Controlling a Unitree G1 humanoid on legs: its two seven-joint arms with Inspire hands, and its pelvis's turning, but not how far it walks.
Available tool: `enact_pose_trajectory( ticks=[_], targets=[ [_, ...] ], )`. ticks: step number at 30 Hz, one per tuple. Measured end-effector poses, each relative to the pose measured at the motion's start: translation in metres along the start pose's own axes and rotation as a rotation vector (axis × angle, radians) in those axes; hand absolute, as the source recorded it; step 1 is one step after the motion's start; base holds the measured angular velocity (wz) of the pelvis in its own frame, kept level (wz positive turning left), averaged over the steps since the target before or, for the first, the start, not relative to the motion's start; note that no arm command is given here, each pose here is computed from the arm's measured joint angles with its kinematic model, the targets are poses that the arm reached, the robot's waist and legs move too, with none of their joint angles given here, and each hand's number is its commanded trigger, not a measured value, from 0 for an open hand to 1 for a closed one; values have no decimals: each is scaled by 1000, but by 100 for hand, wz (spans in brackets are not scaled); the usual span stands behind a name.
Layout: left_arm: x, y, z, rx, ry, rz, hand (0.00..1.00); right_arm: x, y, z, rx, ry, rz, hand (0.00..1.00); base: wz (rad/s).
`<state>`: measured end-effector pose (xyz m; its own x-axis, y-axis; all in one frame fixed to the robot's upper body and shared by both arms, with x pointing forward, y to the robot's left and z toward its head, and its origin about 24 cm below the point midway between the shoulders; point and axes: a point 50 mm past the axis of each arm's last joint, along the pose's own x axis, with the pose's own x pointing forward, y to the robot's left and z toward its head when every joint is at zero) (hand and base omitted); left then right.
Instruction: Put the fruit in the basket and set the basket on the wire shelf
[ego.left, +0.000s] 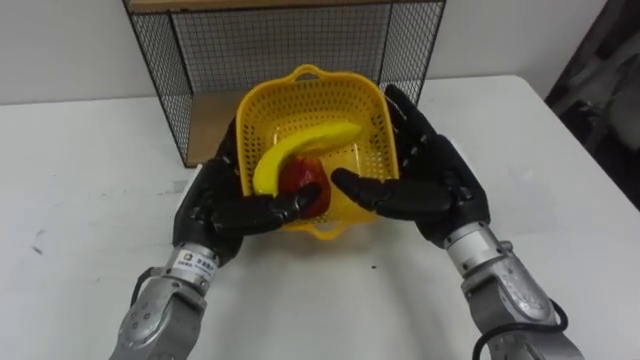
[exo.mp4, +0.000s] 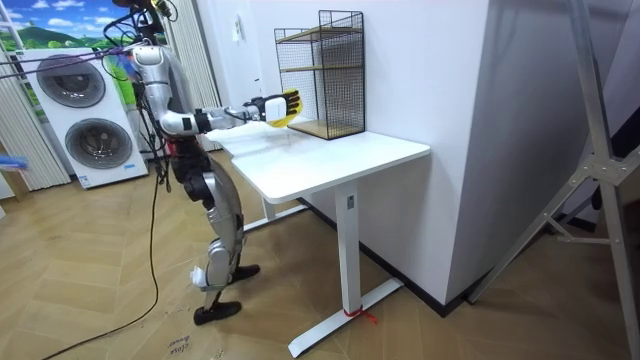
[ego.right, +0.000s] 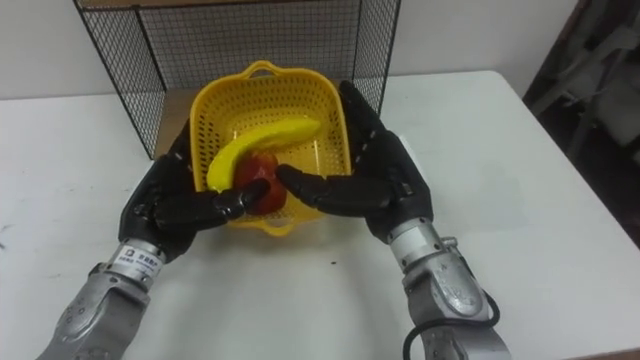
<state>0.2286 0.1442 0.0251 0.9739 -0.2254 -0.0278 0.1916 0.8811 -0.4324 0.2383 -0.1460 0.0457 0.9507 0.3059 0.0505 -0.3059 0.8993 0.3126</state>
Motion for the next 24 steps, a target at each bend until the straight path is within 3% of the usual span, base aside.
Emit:
enact_pose_trajectory(
  ticks=[24],
  targets=[
    [10,0,10,39,-20,42,0,-1,-9,-12,78,46,-47,0,1]
  ],
)
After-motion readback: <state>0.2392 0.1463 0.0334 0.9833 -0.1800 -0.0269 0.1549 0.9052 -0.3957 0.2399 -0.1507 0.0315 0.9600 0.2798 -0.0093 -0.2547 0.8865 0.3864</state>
